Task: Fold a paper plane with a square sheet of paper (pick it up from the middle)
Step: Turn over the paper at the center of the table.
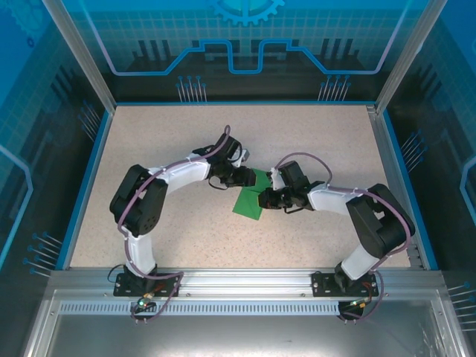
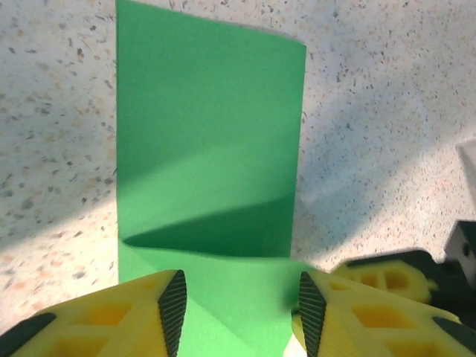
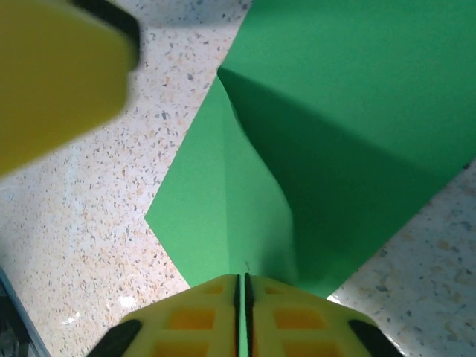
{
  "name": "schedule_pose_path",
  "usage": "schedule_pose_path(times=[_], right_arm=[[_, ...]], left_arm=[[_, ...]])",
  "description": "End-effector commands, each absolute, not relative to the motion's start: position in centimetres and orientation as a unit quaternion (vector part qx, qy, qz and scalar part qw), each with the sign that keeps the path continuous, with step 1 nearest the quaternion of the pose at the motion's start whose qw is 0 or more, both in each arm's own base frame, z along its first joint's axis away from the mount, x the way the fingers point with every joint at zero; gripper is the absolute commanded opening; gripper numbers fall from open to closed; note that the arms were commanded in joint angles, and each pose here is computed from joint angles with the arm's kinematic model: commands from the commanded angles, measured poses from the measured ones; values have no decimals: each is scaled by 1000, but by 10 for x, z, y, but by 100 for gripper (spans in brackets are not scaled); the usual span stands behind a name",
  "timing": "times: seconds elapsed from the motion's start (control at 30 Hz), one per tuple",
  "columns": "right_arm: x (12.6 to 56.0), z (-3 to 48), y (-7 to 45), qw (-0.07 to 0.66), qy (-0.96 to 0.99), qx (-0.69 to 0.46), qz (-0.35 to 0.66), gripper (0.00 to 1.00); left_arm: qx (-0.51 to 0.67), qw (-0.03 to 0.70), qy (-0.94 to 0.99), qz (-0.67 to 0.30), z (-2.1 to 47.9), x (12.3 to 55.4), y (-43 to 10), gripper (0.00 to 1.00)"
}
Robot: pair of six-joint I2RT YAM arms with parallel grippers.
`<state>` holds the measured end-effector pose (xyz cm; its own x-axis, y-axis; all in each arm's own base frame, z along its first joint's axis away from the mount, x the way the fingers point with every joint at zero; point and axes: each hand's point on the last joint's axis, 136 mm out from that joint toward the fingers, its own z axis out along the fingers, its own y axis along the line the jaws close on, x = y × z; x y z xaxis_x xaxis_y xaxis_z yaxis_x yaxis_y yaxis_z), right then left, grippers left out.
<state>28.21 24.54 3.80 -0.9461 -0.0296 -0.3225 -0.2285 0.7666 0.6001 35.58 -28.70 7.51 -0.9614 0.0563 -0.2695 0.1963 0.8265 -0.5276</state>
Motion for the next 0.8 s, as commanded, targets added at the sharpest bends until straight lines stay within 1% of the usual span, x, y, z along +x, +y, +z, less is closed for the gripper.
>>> schedule_pose_path(times=[0.0,0.2,0.43,0.6,0.77], right_arm=[[295,46,242,169,927,-69,327,20],[291,42,229,166,937,-61,302,24],[287,36,225,157,938,-46,307,35],[290,40,242,153,919,-43,360,32],[291,34,244,143,920,-37,362,25]], left_arm=[[69,126,955,-261,86,349,-271,51],[53,103,958,-264,69,330,-265,54],[28,86,954,-286,54,316,-268,55],[23,76,950,-300,45,311,-276,56],[20,73,952,-296,39,309,-274,56]])
